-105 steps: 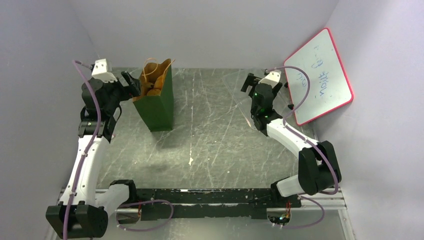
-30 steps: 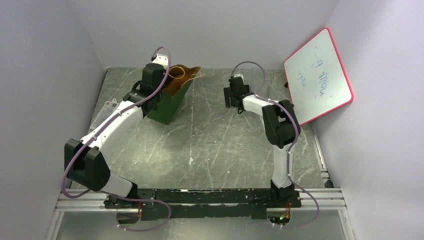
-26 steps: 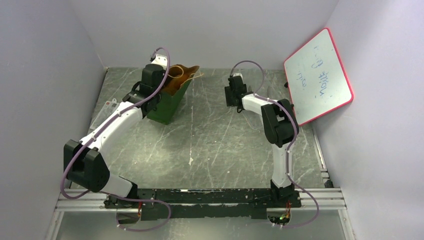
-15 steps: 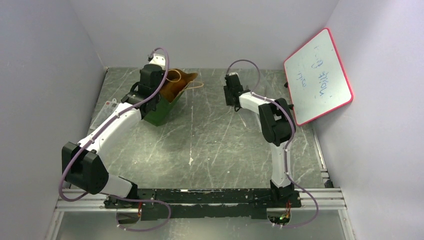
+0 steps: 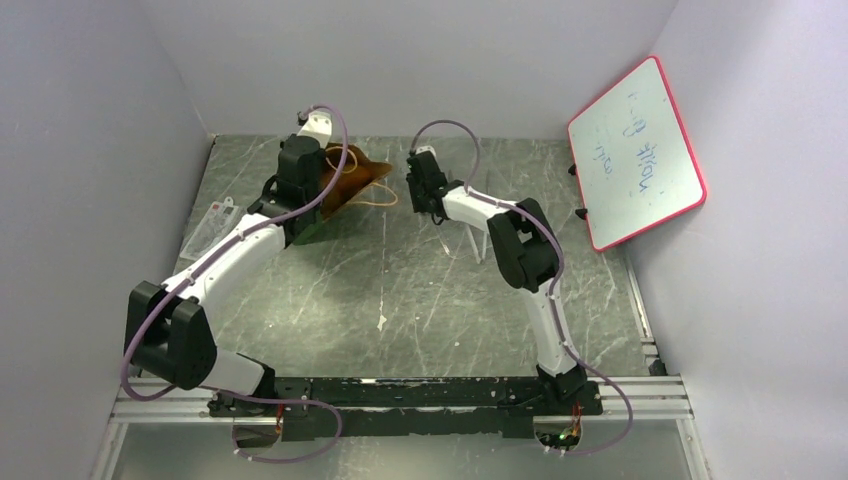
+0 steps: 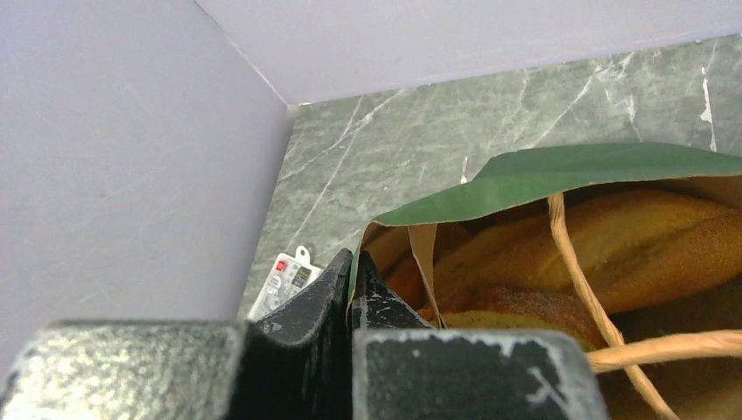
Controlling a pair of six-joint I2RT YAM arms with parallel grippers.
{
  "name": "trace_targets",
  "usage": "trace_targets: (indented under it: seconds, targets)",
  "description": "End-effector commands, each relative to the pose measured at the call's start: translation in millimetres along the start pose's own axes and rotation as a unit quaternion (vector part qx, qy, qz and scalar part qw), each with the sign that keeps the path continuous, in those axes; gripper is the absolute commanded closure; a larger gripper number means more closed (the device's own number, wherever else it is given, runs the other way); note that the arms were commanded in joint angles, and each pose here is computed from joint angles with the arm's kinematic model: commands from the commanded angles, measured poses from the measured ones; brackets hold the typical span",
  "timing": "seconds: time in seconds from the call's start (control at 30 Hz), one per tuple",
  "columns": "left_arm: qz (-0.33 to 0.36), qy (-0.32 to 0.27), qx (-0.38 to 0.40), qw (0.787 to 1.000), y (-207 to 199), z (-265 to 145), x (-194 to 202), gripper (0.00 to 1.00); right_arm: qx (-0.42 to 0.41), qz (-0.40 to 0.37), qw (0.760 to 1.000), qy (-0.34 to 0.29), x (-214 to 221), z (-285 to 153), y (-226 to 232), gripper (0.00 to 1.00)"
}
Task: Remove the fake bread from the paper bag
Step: Move the container to the center of the board, then pick up the clamp from the container.
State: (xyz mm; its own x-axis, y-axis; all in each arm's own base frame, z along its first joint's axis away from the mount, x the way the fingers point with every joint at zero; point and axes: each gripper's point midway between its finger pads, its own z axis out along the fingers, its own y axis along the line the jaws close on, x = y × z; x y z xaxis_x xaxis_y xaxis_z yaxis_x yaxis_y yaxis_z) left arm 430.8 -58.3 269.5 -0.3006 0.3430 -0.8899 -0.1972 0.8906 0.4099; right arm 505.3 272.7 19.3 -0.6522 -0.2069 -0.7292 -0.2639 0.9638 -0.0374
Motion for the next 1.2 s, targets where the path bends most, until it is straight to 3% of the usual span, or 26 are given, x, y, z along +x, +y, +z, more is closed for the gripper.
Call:
trace_targets:
  seconds: [0.0, 0.2, 0.37, 0.5, 0.9, 1.17]
  targets:
    - [-0.039, -0.054, -0.033, 0.997, 23, -8, -25, 0.93, -0.038, 0.017, 0.999, 0.027, 16, 6, 33, 0.66]
    - [-0.058, -0.052, -0.016, 0.997, 24, -19, -22, 0.93, -0.049, 0.016, 0.998, 0.024, 14, 1, 52, 0.64]
    - [-0.055, -0.025, 0.013, 0.998, 14, -24, -5, 0.93, -0.040, 0.024, 0.999, 0.004, -3, -17, 47, 0.38]
    - [-0.047, -0.004, 0.030, 0.998, 3, -25, 14, 0.93, -0.036, 0.022, 0.999, -0.016, -22, -35, 43, 0.25]
    - [-0.046, 0.030, 0.075, 0.996, -23, -32, 42, 0.93, 0.047, 0.015, 0.997, -0.059, -48, -97, -3, 0.11]
    - [-0.073, 0.050, 0.136, 0.987, -46, -51, 47, 0.93, 0.112, 0.021, 0.992, -0.045, -18, -116, -52, 0.06]
